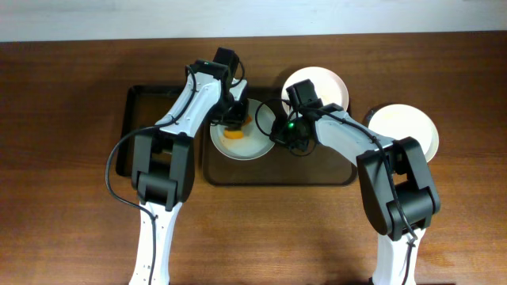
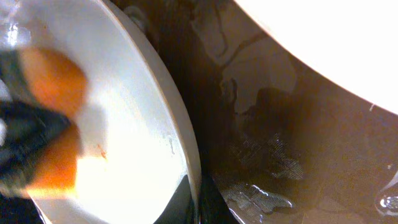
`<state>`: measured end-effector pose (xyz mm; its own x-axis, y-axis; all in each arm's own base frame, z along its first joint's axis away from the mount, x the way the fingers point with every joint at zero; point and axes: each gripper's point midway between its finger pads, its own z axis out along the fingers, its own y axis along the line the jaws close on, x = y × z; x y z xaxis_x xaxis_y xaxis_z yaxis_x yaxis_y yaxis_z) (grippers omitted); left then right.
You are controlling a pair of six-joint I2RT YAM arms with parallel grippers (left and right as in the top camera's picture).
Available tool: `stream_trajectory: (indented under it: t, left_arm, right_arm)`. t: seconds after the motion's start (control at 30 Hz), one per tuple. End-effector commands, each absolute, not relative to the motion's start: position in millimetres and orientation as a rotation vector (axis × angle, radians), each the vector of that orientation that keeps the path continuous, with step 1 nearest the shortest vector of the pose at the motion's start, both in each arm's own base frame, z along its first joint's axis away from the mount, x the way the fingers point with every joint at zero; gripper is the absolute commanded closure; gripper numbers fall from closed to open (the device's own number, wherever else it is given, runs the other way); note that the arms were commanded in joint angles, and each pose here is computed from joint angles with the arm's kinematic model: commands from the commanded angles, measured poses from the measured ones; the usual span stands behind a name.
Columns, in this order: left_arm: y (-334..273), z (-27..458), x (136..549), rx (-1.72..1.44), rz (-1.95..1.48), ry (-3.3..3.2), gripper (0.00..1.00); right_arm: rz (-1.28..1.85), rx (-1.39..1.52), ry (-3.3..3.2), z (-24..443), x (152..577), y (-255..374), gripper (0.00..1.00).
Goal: Clean dirty plates on tray and stack at the side
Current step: 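Scrub the pale blue plate with the sponge in the left gripper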
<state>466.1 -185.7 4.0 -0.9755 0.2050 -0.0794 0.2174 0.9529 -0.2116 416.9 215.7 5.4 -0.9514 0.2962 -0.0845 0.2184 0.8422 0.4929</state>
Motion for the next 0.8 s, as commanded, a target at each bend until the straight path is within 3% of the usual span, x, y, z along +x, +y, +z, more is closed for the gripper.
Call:
stream_trajectory:
  t: [0.0,0.13,0.2,0.27,0.43,0.63,0.77]
  left_arm:
    - [-88.7,-45.3,483.2,-0.146,0.405,2.998,1.00]
    - [-89.9,-45.4,453.8,-0.092,0.443,3.116,1.00]
    - [-141.9,-49.4,423.7,0.376,-0.050,3.280,1.00]
    - [-169.7,-42.7,405.6,0.575,-0.381,3.290,1.00]
    - [-212.1,-20.5,383.6,0.734,-0.904,3.199,1.00]
    - [-205.1,-20.2,375.6,0.357,-0.819,3.386,1.00]
    - [-120.2,-41.3,393.5,-0.278,0.228,3.392,1.00]
  right_arm:
    - [0.716,0.397,2.901,-8.3,411.0,214.8,0.96]
    - [0.716,0.397,2.901,-8.3,411.0,214.8,0.96]
    - [0.716,0.397,2.902,-8.5,410.8,214.8,0.96]
    - [0.716,0.397,2.901,-8.3,410.9,214.8,0.96]
    - [0.716,0.397,2.901,-8.3,411.0,214.9,0.96]
    - [0.716,0.397,2.901,-8.3,411.0,214.9,0.96]
    - [0.716,0.397,2.900,-8.3,411.1,214.8,0.96]
